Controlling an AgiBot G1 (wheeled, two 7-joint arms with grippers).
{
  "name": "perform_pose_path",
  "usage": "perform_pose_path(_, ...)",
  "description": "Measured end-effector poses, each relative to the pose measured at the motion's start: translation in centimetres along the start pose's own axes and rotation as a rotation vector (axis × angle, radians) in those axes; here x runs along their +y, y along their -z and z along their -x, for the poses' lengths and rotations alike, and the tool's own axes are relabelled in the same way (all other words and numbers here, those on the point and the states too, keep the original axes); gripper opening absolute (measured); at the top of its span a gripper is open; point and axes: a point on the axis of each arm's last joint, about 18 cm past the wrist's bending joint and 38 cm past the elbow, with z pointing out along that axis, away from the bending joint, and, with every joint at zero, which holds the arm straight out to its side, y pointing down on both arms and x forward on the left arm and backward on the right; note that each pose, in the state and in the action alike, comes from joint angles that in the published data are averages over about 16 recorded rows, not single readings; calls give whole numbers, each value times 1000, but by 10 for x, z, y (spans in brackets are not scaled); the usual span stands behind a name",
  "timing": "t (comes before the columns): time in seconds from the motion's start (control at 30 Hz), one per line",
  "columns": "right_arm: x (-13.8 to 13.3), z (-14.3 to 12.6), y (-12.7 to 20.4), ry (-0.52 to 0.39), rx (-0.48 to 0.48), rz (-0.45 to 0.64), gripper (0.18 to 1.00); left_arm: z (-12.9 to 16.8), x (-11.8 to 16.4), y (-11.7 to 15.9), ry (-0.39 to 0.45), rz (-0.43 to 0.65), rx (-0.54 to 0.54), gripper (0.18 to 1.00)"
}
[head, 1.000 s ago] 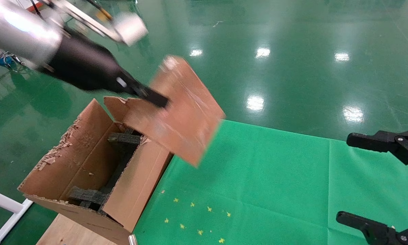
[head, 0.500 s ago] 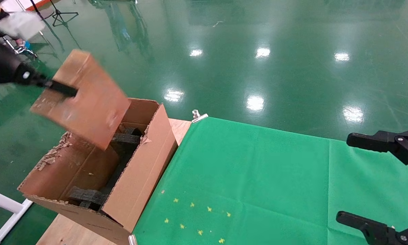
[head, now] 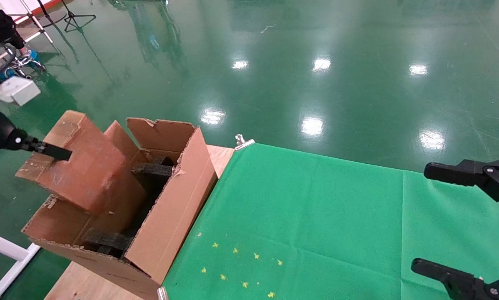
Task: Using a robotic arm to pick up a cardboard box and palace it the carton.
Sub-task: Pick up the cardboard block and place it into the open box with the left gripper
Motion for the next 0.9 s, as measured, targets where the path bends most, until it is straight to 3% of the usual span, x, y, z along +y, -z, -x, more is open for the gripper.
perform_pose_path(0.9,0,0,0,0,0,0,1001,33,31,-91,58,38,-140,242)
